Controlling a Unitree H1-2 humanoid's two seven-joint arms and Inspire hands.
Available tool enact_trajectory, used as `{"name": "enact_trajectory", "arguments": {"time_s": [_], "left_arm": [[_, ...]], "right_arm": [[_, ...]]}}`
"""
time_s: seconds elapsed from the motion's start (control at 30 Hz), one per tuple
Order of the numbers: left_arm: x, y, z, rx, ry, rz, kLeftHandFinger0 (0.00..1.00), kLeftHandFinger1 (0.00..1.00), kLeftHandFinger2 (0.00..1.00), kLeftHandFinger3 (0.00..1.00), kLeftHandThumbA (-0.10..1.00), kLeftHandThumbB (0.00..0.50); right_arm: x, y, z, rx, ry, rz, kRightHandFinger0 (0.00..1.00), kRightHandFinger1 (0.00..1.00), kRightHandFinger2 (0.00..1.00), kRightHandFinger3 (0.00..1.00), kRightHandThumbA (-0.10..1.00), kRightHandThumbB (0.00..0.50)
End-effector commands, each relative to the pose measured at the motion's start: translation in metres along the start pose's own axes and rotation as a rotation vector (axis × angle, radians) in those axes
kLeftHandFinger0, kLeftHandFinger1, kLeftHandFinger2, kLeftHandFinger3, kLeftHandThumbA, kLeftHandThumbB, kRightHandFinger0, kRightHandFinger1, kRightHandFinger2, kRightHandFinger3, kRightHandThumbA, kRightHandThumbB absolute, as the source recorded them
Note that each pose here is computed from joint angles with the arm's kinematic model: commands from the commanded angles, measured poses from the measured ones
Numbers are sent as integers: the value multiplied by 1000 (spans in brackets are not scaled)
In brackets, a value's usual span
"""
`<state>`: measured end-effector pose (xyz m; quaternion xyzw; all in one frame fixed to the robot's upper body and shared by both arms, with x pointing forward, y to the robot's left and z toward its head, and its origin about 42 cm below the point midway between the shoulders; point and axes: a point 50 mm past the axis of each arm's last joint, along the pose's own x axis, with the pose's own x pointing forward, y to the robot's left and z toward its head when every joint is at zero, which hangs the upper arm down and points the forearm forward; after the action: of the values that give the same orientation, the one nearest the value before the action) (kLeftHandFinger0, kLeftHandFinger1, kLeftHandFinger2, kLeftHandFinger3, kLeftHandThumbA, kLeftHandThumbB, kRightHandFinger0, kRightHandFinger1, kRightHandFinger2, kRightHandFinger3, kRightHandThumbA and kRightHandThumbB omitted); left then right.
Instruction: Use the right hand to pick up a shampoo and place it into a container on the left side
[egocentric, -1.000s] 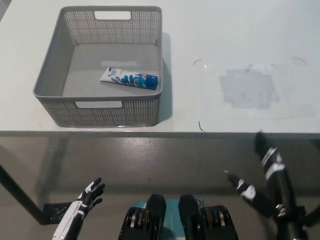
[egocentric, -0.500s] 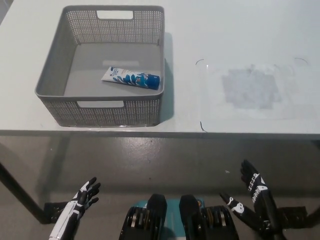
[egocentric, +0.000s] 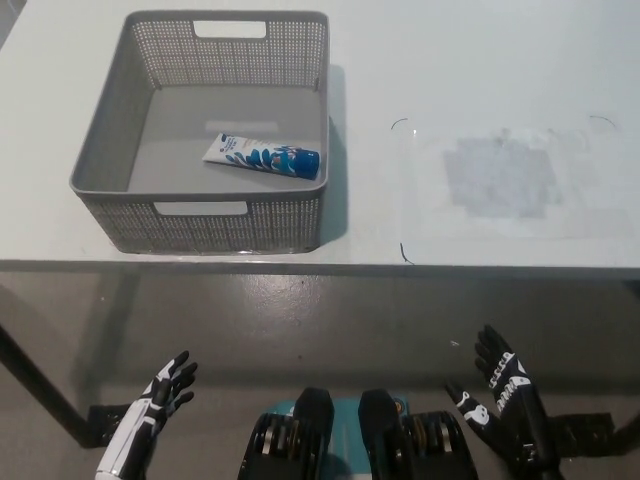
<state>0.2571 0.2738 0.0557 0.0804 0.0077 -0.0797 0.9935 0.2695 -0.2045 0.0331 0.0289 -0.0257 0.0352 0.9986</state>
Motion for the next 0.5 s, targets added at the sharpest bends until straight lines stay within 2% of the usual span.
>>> {"name": "enact_trajectory", "arguments": {"time_s": [0.0,0.13,0.27,0.43,0.47], "left_arm": [[11,2,12,6,-57,14,1000,1000,1000,1000,1000,376],[5,1,8,9,-43,12,1000,1000,1000,1000,1000,367],[-15,-5,-2,-2,-16,15,1000,1000,1000,1000,1000,350],[-21,-5,-3,18,-9,6,1000,1000,1000,1000,1000,362],[-22,-5,-4,10,-7,11,1000,1000,1000,1000,1000,366]], "right_arm": [[13,2,12,18,-82,10,1000,1000,1000,1000,937,431],[8,2,10,18,-75,17,1000,1000,1000,1000,936,432],[-12,1,1,9,-61,5,1000,1000,1000,1000,899,362],[-18,2,-1,11,-36,10,1000,1000,1000,1000,926,424],[-18,2,-1,12,-35,11,1000,1000,1000,1000,926,425]]}}
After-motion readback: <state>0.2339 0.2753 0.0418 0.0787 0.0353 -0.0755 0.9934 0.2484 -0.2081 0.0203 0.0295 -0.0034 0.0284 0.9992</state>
